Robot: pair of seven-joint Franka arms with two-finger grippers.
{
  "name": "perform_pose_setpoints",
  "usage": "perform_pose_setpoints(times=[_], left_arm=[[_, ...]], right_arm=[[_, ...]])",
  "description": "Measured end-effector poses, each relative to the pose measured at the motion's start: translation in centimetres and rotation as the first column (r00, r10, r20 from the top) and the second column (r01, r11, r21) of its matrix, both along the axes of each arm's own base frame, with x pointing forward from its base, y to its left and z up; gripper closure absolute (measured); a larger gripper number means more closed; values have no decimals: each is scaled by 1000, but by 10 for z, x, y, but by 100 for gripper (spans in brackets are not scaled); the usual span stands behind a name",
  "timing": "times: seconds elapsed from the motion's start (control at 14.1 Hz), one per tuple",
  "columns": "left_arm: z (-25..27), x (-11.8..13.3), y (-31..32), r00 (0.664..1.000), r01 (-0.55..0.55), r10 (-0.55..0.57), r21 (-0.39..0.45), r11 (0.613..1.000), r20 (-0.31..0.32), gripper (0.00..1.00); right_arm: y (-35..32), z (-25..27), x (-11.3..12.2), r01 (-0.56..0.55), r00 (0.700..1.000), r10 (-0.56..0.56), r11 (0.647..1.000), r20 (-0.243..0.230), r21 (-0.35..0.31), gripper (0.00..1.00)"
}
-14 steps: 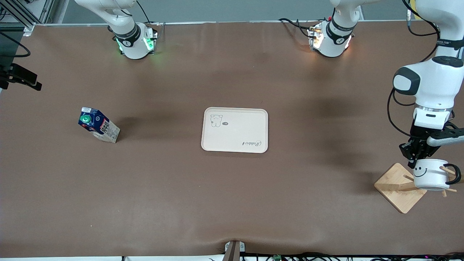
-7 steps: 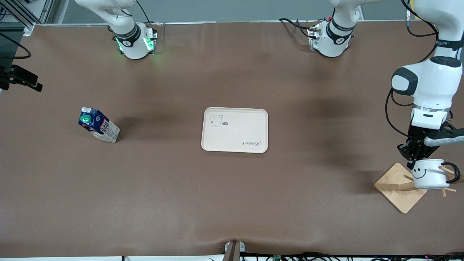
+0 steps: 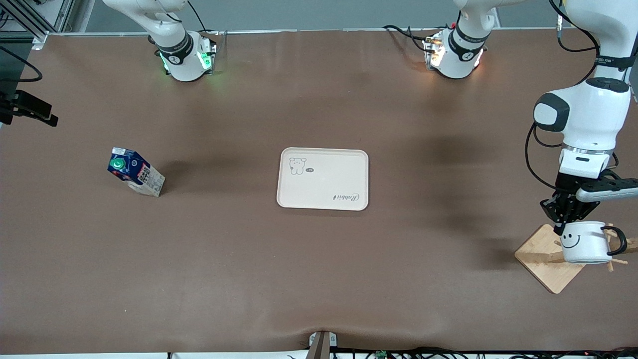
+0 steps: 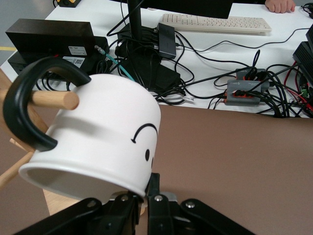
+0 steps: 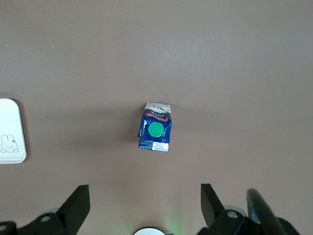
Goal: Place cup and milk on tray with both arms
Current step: 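Lift the mug off the tree while the right gripper grasps the milk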
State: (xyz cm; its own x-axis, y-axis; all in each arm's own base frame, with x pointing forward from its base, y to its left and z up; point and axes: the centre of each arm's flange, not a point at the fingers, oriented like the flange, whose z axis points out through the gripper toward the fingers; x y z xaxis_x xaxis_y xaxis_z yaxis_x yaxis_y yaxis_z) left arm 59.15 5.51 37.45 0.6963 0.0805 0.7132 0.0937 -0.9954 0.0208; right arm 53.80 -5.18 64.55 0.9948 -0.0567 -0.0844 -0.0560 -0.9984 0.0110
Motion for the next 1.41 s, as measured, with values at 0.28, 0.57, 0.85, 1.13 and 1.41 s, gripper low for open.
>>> perform_pose_setpoints(times=[0.28,0.57,0.85,1.13,1.41], left_arm=[[9,0,-9,1000,17,-17,-4,1000,-13,92],[24,-2,-14,998,29,-30,-9,1000,-52,92],[48,-9,-19,994,41,-42,-13,999,-105,92],[76,-7,-35,979,69,-73,-28,997,-188,92],[94,-1,-58,942,46,-72,-86,995,-329,92]], right_arm=[[0,-2,1,1,1000,-1,1000,-2,3,0],[1,-46,33,-5,1000,6,1000,-26,6,0],[-9,-92,56,9,997,-8,1000,-81,8,0],[-31,-147,76,1,990,2,1000,-142,19,0],[-52,-185,80,-3,980,10,999,-199,37,0]])
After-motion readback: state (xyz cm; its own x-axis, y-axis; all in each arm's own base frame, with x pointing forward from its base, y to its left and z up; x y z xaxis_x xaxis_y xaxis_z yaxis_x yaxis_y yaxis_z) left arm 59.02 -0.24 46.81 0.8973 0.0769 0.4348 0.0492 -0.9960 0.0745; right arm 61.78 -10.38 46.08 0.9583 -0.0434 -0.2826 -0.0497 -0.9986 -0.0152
